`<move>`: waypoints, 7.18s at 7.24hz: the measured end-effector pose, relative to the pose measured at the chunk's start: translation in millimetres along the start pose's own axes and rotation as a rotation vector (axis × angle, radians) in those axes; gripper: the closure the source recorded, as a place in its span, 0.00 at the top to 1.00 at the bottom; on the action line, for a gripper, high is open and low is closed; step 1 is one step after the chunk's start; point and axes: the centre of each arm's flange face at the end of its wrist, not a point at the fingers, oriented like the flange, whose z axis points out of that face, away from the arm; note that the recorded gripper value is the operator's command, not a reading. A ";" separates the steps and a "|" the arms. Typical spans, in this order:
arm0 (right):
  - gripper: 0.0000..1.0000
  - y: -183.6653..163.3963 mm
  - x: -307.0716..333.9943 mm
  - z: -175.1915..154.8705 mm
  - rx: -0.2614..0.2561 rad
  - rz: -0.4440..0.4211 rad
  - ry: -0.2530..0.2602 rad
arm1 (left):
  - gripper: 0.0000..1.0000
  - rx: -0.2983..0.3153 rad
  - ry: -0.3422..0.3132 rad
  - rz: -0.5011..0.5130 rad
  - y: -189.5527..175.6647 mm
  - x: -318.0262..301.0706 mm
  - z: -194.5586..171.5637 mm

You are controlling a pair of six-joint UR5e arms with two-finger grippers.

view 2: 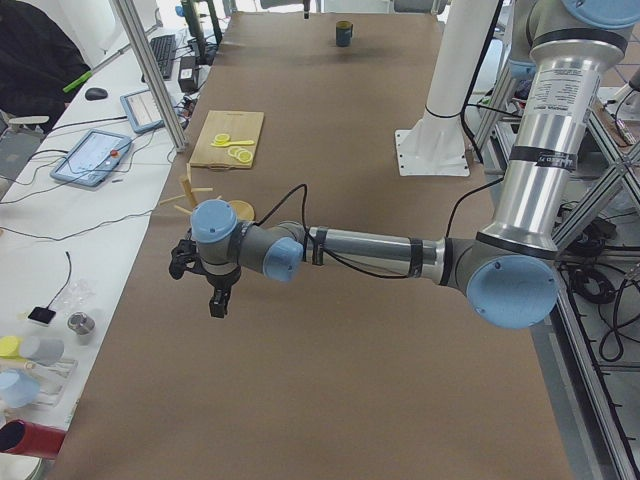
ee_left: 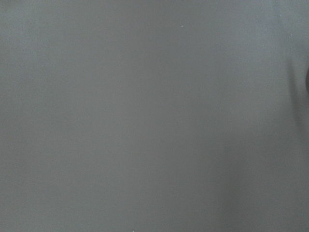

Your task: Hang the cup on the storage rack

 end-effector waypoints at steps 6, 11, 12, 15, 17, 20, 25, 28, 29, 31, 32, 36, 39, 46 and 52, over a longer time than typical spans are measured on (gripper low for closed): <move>1.00 120.6 80.2 7.8 -0.018 -0.075 -0.021 | 0.98 0.001 0.000 0.000 -0.2 0.9 -0.9; 1.00 145.9 125.7 56.7 -0.053 -0.064 -0.015 | 0.98 0.001 0.000 -0.001 -0.3 0.8 -0.7; 1.00 147.7 128.9 64.6 -0.070 -0.059 -0.016 | 0.98 0.002 0.000 -0.001 -0.6 1.1 -0.9; 0.42 151.6 135.3 80.3 -0.101 -0.053 -0.019 | 0.98 0.002 0.001 0.000 -0.9 1.3 -1.1; 0.00 147.6 134.2 85.8 -0.110 -0.058 -0.016 | 0.98 0.001 0.000 0.000 -0.7 0.5 -0.3; 0.00 131.1 121.4 88.4 -0.111 -0.073 -0.018 | 0.98 -0.002 0.000 -0.002 -0.6 -1.0 1.1; 0.00 48.9 29.6 25.9 -0.048 0.023 -0.100 | 0.98 0.001 0.002 -0.001 -1.3 0.9 -0.4; 0.00 10.5 -140.3 -39.2 -0.026 0.206 -0.138 | 0.98 -0.001 0.004 -0.001 -1.0 0.6 0.1; 0.00 -1.6 -215.5 -37.2 -0.034 0.259 -0.143 | 0.98 -0.002 0.004 -0.002 -1.0 0.2 0.5; 0.00 -5.6 -370.7 -25.6 -0.030 0.390 -0.152 | 0.98 -0.004 0.004 -0.003 -1.0 -0.9 1.5; 0.00 4.4 -438.2 -19.5 -0.021 0.450 -0.154 | 0.98 -0.005 0.004 -0.004 -0.9 -1.6 2.2; 0.00 60.4 -621.5 15.1 0.024 0.699 -0.121 | 0.98 -0.013 0.002 -0.011 2.1 -5.3 5.2; 0.00 66.3 -703.7 53.4 0.076 0.982 -0.083 | 0.98 -0.020 0.000 -0.016 4.4 -9.9 9.1; 0.00 107.2 -781.4 82.6 0.087 1.325 0.000 | 0.98 -0.019 0.000 -0.015 6.6 -12.0 10.7; 0.99 123.5 -778.7 98.0 0.089 1.265 0.030 | 0.98 -0.022 -0.001 -0.019 7.3 -14.0 12.3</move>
